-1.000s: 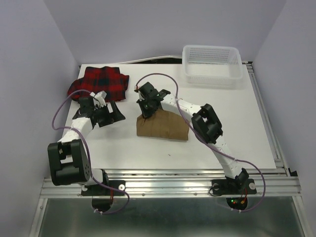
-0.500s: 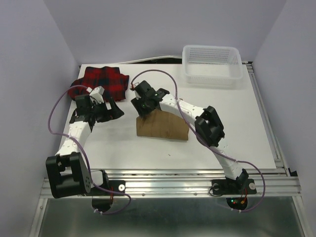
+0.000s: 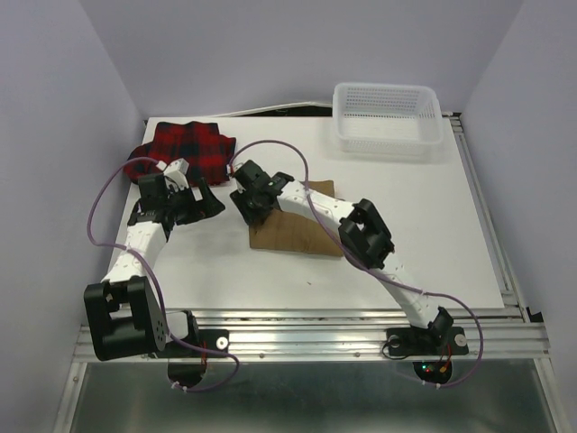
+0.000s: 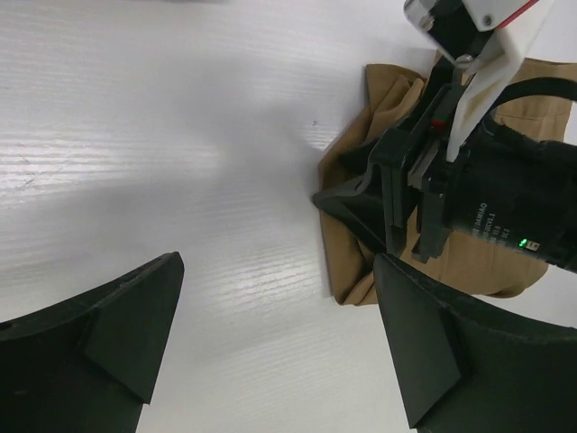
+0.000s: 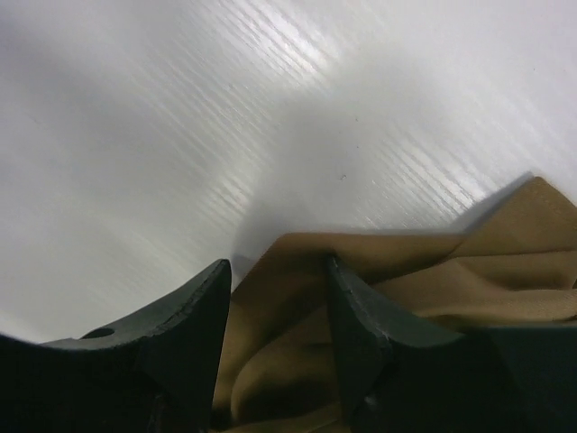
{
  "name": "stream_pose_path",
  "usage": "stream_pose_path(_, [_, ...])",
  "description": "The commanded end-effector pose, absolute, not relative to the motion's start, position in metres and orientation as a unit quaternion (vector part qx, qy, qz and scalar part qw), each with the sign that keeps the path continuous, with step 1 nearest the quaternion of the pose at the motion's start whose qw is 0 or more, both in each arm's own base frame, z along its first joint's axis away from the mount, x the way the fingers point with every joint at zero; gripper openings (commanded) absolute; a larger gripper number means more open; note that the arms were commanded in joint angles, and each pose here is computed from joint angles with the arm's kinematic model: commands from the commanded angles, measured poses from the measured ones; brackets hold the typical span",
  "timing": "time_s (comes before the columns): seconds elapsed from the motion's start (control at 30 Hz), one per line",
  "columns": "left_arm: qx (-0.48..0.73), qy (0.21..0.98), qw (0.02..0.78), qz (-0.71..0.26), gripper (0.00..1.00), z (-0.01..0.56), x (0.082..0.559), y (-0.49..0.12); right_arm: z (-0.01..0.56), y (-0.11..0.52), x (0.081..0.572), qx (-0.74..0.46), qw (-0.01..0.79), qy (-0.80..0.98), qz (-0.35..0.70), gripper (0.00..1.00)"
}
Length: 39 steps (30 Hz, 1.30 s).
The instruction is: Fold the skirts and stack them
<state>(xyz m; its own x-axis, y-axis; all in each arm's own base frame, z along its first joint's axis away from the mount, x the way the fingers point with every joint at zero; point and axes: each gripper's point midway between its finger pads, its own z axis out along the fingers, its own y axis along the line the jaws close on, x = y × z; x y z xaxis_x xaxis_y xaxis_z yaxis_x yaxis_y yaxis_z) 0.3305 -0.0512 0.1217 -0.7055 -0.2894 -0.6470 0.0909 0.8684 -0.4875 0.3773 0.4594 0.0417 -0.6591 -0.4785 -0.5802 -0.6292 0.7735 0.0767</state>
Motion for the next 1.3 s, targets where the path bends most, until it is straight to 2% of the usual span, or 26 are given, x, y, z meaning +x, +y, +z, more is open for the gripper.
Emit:
stream_pose_path(0.0, [-0.056, 0.884, 0.397, -0.243, 0.99, 0.128, 0.334, -0.048, 0.008, 0.452, 0.370, -0.308, 0.248, 0.912, 0.106, 0.52])
stream_pose_path(0.03, [-0.058, 0.884, 0.397, -0.241, 0.99, 0.127, 0.334, -0.048, 0.002, 0.448, 0.368, -0.309, 0.241, 0.914, 0.100, 0.51])
stream_pose_path(0.1, [-0.060, 0.885, 0.395, -0.240, 0.99, 0.124, 0.332, -0.048, -0.009, 0.445, 0.364, -0.314, 0.228, 0.917, 0.096, 0.43])
stream_pose_path(0.17, [-0.063, 0.886, 0.390, -0.241, 0.99, 0.121, 0.331, -0.048, -0.016, 0.443, 0.360, -0.314, 0.218, 0.919, 0.096, 0.29])
stream_pose_path(0.2, [-0.063, 0.887, 0.387, -0.244, 0.99, 0.118, 0.330, -0.049, -0.016, 0.445, 0.359, -0.315, 0.216, 0.919, 0.100, 0.14])
stream_pose_path(0.27, [-0.058, 0.886, 0.380, -0.259, 0.99, 0.114, 0.327, -0.055, -0.009, 0.451, 0.357, -0.316, 0.214, 0.917, 0.117, 0.01])
stream_pose_path(0.63, [0.040, 0.849, 0.322, -0.416, 0.99, 0.107, 0.314, -0.124, 0.101, 0.471, 0.369, -0.283, 0.263, 0.884, 0.264, 0.01])
stream_pose_path(0.83, [0.017, 0.850, 0.326, -0.414, 0.99, 0.099, 0.318, -0.152, 0.117, 0.469, 0.375, -0.269, 0.268, 0.882, 0.279, 0.01])
stream_pose_path(1.2, [-0.040, 0.874, 0.337, -0.349, 0.99, 0.066, 0.330, -0.140, 0.142, 0.468, 0.373, -0.262, 0.274, 0.874, 0.303, 0.01])
stream_pose_path(1.27, [-0.023, 0.872, 0.326, -0.366, 0.99, 0.064, 0.328, -0.149, 0.146, 0.469, 0.371, -0.263, 0.273, 0.872, 0.309, 0.01])
